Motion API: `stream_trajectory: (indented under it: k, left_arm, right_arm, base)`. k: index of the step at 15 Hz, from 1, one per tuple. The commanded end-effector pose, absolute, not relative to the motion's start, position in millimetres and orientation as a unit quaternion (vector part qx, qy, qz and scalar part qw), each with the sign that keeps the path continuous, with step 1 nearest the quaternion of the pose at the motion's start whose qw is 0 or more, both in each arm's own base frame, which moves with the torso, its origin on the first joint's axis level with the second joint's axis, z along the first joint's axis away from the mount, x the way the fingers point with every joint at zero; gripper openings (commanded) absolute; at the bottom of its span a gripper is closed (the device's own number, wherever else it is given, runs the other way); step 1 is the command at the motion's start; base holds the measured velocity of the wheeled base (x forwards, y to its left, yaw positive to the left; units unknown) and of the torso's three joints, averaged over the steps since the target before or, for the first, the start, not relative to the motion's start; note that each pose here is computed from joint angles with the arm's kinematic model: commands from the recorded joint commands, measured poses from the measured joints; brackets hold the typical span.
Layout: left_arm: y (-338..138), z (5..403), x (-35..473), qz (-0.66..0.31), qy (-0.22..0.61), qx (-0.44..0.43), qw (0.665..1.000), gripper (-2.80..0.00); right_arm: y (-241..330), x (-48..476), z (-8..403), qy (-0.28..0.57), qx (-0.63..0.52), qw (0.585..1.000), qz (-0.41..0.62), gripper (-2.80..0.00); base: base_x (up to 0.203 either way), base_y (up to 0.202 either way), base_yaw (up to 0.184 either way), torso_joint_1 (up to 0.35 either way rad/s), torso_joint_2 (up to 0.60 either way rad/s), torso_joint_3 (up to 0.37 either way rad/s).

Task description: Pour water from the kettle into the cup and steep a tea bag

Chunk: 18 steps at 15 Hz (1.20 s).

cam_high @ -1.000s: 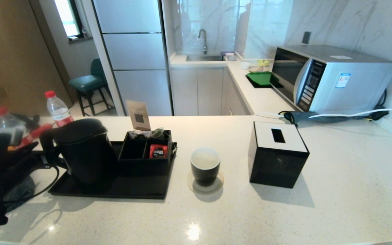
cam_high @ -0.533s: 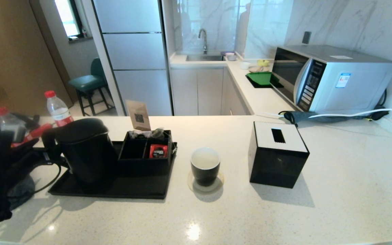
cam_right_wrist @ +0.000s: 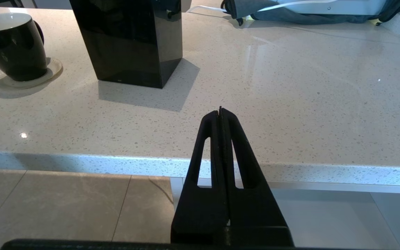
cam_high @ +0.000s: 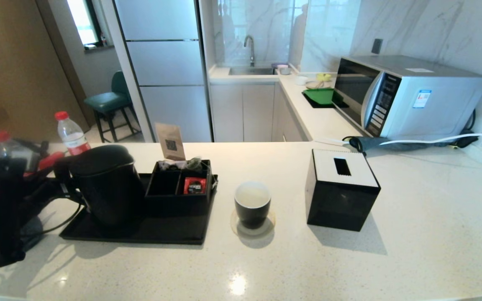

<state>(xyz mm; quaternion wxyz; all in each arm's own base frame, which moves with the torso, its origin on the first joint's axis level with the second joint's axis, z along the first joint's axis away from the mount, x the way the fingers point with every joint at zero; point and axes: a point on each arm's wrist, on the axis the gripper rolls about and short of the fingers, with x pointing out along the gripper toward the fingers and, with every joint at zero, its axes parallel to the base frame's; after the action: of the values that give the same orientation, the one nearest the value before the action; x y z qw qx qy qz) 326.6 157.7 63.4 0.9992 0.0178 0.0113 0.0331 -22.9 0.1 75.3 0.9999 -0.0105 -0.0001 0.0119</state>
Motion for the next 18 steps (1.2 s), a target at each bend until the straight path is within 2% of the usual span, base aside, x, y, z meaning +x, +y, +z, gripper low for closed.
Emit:
stream_trajectory:
  k: [1, 10, 11, 12, 18]
  left_arm:
    - [158, 63, 335, 0.027, -0.012, 0.029, 0.999, 0.0]
    - [154, 68, 348, 0.016, -0.032, 0.036, 0.999, 0.0]
    - [154, 68, 349, 0.016, -0.032, 0.036, 0.999, -1.59]
    - [154, 68, 348, 0.016, -0.032, 0.036, 0.999, -2.8]
    - [155, 70, 348, 0.017, -0.034, 0.036, 0.999, -2.8]
  right_arm:
    - [0, -23, 75, 0.001, -0.011, 1.0, 0.012, -2.8]
    - [0, -23, 75, 0.001, -0.011, 1.0, 0.012, -2.8]
    - [0, -23, 75, 0.001, -0.011, 1.0, 0.012, -2.8]
    - [0, -23, 75, 0.001, -0.011, 1.0, 0.012, -2.8]
    - [0, -23, 75, 0.0, -0.011, 1.0, 0.012, -2.8]
  base:
    - [0.0, 0.0, 0.0, 0.0, 0.0, 0.0]
    - [0.0, 0.0, 0.0, 0.0, 0.0, 0.0]
    - [0.0, 0.0, 0.0, 0.0, 0.0, 0.0]
    - [0.0, 0.0, 0.0, 0.0, 0.0, 0.0]
    - [0.0, 0.0, 0.0, 0.0, 0.0, 0.0]
